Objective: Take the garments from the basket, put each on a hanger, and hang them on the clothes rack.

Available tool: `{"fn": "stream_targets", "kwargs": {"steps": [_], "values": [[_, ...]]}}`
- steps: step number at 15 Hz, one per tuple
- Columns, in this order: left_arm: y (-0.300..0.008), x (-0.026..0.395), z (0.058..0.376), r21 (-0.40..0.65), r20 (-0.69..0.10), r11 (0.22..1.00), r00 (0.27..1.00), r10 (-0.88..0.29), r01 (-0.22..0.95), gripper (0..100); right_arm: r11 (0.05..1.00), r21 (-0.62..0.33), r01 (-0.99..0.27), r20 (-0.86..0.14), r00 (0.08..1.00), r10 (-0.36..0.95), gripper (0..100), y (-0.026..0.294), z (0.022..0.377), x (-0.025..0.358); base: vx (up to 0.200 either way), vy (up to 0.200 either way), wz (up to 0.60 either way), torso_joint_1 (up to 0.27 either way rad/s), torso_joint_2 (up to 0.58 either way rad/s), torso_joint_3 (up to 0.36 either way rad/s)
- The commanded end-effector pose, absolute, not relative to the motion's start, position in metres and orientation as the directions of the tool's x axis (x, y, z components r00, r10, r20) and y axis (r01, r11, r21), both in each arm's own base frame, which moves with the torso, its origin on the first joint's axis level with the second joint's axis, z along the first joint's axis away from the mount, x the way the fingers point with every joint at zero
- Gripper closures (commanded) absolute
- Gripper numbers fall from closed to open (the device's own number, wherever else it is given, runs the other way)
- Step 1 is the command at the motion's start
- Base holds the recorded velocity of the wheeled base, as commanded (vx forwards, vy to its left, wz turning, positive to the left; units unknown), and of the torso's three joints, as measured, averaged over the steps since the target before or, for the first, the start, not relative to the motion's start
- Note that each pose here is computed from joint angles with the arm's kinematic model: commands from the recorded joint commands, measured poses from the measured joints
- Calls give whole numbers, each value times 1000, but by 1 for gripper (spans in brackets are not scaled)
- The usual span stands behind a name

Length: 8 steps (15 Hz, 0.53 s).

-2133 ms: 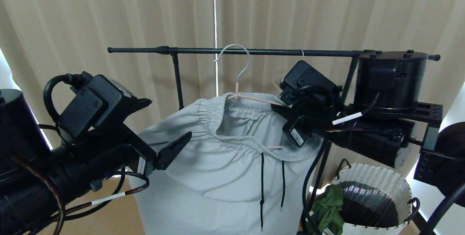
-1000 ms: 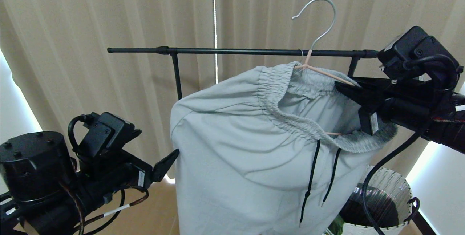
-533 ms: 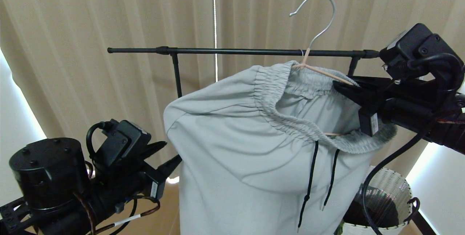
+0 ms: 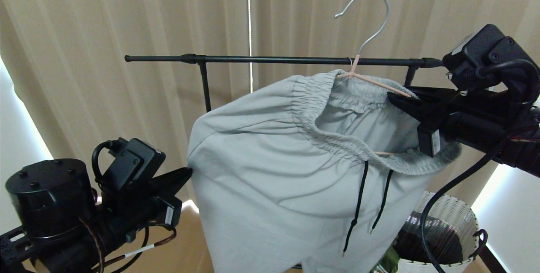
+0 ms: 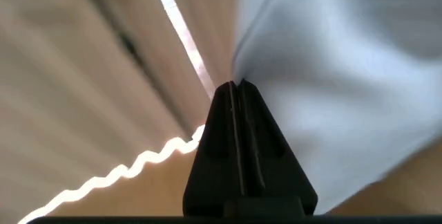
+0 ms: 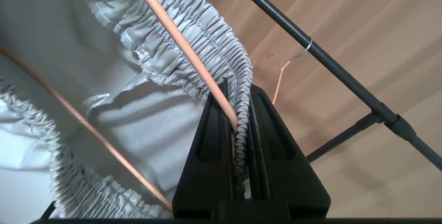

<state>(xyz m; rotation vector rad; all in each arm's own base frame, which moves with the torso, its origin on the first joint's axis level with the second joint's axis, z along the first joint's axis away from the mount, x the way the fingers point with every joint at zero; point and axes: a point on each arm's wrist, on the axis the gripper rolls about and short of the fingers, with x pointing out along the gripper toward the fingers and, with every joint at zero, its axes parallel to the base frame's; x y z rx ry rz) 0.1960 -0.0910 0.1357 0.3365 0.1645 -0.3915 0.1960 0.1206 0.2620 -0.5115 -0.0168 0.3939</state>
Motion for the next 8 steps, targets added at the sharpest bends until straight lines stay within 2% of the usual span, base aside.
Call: {"fn": "stream_targets", "kwargs": {"steps": [1,4,8], "values": [[-72,200,133,323,-232,889,938,-259,325,100,798,-481,-363,-83,925,371,100,121,262,197,0,0,0,0,0,0],[-55,204,133,363,-223,896,958,-182,255,100,800,-480,-359,-77,926,370,100,121,264,197,0,0,0,0,0,0],[-51,203,130,367,-236,897,957,-167,247,100,802,-480,-355,-72,927,367,100,120,265,197,0,0,0,0,0,0]]}}
